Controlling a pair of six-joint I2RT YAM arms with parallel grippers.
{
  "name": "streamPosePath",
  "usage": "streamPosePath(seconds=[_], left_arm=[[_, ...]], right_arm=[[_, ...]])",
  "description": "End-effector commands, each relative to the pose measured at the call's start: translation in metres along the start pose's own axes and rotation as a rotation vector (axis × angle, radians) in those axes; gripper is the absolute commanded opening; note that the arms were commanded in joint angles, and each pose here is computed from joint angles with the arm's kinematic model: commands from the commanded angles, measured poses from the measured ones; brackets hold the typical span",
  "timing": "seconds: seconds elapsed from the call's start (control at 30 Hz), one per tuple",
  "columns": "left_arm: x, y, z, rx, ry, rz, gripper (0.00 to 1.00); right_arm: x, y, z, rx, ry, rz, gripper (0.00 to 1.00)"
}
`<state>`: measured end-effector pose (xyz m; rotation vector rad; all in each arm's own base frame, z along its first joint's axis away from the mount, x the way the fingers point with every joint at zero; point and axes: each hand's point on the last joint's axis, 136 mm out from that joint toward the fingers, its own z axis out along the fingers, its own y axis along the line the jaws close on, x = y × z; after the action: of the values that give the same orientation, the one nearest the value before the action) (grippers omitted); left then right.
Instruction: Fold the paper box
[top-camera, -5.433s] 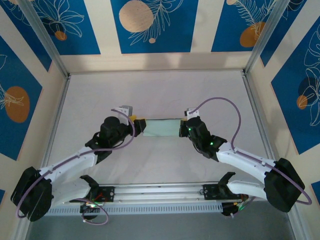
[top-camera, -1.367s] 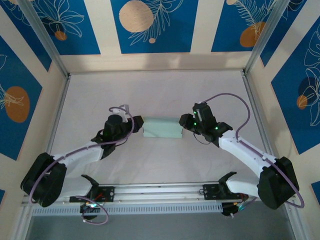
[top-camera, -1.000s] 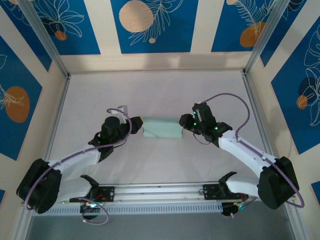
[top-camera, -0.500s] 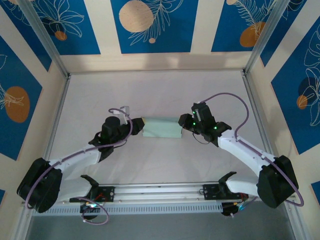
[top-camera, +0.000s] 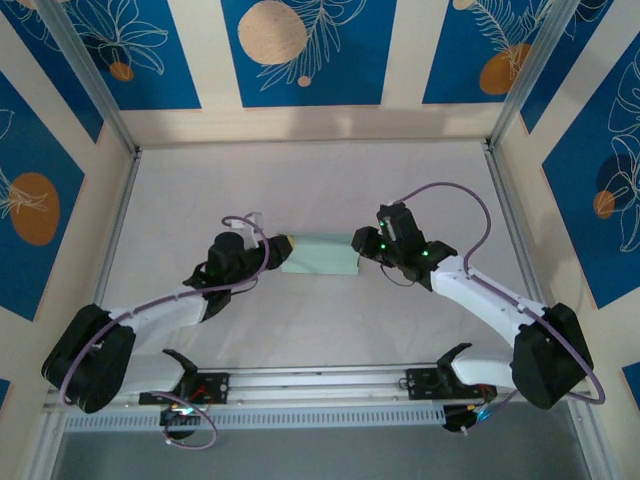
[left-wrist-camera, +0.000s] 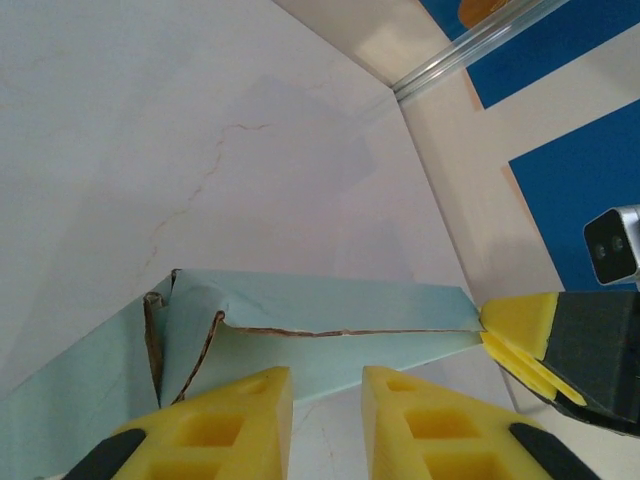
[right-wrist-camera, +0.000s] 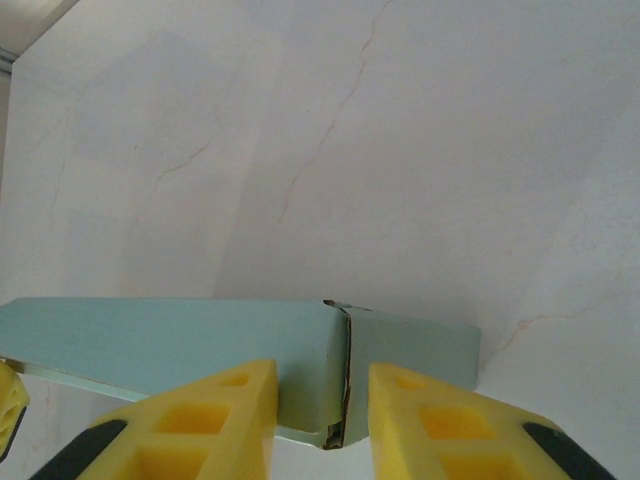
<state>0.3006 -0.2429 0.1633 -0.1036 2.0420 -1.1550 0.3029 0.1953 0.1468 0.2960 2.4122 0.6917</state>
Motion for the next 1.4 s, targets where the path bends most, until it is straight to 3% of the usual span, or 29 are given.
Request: streamPosePath(seconds=[0.0, 0.2, 0.37, 0.57, 0.8, 1.03, 1.37], left_arm=[[-0.001, 0.0, -0.007, -0.018, -0.009, 0.04, 0.27], [-0.028, -0.01, -0.035, -0.096, -0.045, 0.171, 0.44], [-0.05, -0.025, -0.05, -0.108, -0.038, 0.25, 0.48], [-0.052, -0.013, -0.04, -0.16, 0.017, 0.258, 0.55], [-0.045, -0.017, -0.016, -0.099, 0.112, 0.174, 0.56], [-0.038, -0.017, -0.008, -0.066, 0.138, 0.093, 0.49], [-0.031, -0.002, -0.01, -0.113, 0.137, 0.087, 0.48]], right_arm=[[0.021, -0.026, 0.002, 0.116, 0.078, -0.038, 0.31], [0.018, -0.027, -0.002, 0.129, 0.066, -0.059, 0.31], [0.016, -0.025, -0.004, 0.128, 0.065, -0.07, 0.31], [0.017, -0.023, -0.005, 0.122, 0.071, -0.076, 0.32], [0.019, -0.02, -0.005, 0.118, 0.082, -0.082, 0.32], [0.02, -0.02, -0.002, 0.124, 0.083, -0.074, 0.32], [0.019, -0.018, -0.002, 0.124, 0.08, -0.079, 0.32]])
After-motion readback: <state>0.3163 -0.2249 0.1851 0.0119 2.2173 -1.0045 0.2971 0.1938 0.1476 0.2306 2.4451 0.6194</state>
